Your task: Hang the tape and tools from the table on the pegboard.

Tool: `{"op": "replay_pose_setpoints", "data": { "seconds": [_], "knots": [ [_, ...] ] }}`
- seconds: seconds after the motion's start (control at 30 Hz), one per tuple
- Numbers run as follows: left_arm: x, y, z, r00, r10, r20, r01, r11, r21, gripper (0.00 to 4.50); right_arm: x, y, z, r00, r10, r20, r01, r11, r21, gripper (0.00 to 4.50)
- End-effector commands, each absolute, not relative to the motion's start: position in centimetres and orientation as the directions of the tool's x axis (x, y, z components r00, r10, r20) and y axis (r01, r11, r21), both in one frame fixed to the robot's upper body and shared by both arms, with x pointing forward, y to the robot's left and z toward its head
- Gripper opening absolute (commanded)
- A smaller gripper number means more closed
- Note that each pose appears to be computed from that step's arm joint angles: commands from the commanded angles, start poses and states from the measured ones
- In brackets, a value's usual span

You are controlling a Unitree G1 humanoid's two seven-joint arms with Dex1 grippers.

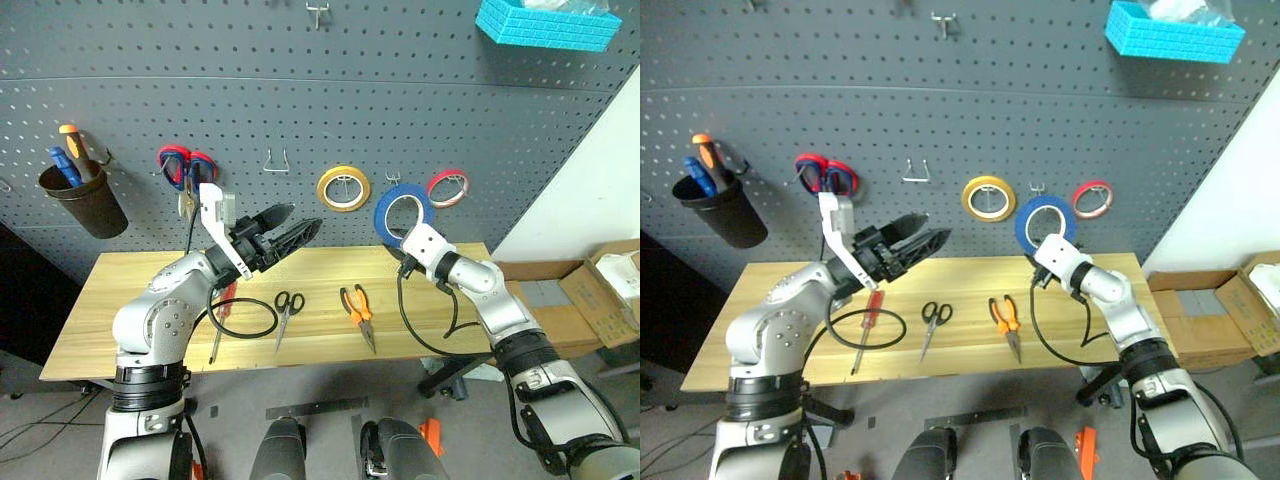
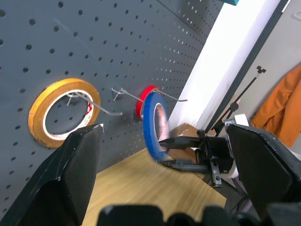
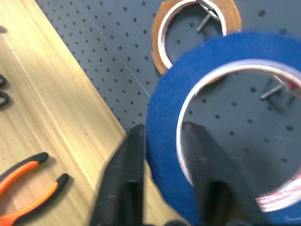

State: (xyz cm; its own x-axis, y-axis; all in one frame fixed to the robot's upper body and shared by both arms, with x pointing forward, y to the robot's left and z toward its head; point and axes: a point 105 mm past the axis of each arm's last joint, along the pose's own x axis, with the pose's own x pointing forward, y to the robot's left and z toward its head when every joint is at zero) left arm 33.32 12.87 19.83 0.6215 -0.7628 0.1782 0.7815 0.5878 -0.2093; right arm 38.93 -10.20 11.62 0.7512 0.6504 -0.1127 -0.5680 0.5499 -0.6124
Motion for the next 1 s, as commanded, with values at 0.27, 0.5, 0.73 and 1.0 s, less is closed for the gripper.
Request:
{"op": "replay_pose_setpoints", "data": {
  "seconds": [0.27,0.5,0.73,1.0],
  "knots": [
    [32.6,12.1,20.2,0.592,-0.781,0.199,0.805,0.563,-0.185,4.50,37.5,-11.6,12.1,0.797,0.599,-0.079,-0.516,0.606,-0.605,4.47],
    [30.2,11.9,15.7,0.636,-0.765,0.098,0.762,0.604,-0.234,4.50,34.4,-12.0,7.6,0.808,0.516,-0.284,-0.588,0.729,-0.350,4.47],
    [27.5,13.3,9.9,0.739,-0.672,-0.044,0.659,0.735,-0.158,4.50,33.2,-9.2,6.3,0.787,0.442,-0.431,-0.525,0.846,-0.093,4.47],
    [25.7,14.7,6.4,0.789,-0.583,-0.193,0.595,0.804,0.005,4.50,34.1,-5.6,4.3,0.696,0.374,-0.613,-0.393,0.913,0.110,4.47]
  ]
}}
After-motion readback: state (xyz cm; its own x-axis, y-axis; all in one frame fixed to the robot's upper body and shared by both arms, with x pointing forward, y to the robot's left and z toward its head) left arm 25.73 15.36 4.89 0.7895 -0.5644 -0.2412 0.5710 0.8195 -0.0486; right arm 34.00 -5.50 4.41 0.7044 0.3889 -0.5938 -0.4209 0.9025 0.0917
